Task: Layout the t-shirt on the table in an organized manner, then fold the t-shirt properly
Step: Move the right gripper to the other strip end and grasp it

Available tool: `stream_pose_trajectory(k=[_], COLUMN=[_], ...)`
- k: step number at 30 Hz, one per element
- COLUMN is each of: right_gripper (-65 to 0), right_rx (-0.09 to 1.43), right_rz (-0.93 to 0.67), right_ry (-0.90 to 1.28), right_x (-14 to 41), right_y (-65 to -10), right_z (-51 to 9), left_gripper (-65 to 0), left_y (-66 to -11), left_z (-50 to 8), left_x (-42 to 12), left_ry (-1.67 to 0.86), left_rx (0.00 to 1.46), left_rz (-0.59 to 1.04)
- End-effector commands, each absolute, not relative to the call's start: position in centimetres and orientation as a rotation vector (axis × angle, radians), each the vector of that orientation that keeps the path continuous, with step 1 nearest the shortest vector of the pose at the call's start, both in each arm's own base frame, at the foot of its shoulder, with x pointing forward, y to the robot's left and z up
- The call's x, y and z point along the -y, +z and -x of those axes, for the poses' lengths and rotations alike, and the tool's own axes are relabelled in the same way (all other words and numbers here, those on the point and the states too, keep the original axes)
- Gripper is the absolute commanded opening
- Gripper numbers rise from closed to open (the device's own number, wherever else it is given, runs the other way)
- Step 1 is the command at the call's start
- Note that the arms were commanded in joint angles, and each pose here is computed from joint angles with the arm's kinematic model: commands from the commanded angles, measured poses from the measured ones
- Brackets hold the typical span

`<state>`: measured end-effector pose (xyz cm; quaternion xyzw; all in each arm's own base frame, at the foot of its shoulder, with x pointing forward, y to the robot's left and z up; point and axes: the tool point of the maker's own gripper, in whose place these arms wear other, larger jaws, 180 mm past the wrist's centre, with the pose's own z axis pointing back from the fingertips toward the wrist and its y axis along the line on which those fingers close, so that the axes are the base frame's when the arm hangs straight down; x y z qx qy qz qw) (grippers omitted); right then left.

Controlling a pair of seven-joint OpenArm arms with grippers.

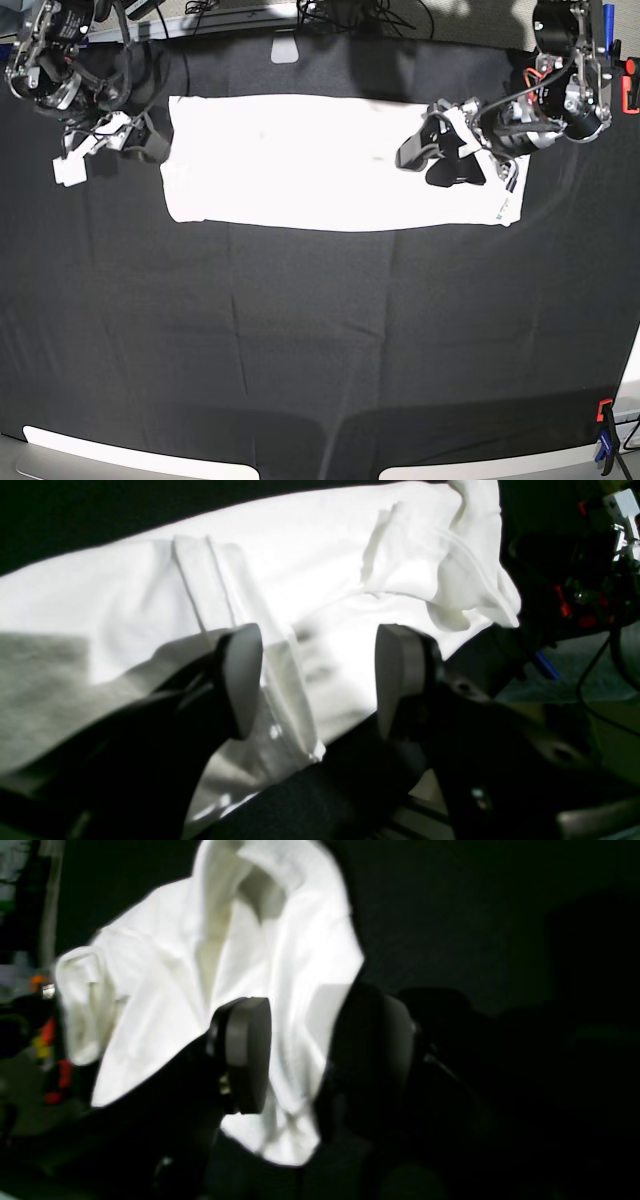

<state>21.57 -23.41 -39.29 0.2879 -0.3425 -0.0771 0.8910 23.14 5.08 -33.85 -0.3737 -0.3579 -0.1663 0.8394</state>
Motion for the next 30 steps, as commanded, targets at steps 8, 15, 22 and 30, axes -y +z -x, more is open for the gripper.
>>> stream_pose_trajectory(k=[8,15,22,30], right_gripper=[-32.0,-32.0,-34.8,-65.0], right_rx=[0.719,0.685,0.74,0.784], right_rz=[-0.732,-0.868,-0.96,-0.829], right_ry=[-0.087,-0.039,-0.046,0.002], right_x=[19.7,13.6,10.1,12.2], right_y=[-38.3,-38.7,-37.3,-36.8], right_z=[-22.4,-22.8,-25.0,-28.0], left_gripper=[-31.9,-31.9,-31.9,-31.9], left_y=[-32.6,-32.6,-32.8,-32.9], left_z=[-23.8,-23.7,-23.5,-23.5], left_x=[-5.0,-5.0,-5.0,-5.0], left_ry=[-0.357,-0.357,-0.365,-0.367], left_rx=[0.804,0.803,0.785,0.782], left_rz=[0.808,0.808,0.803,0.801])
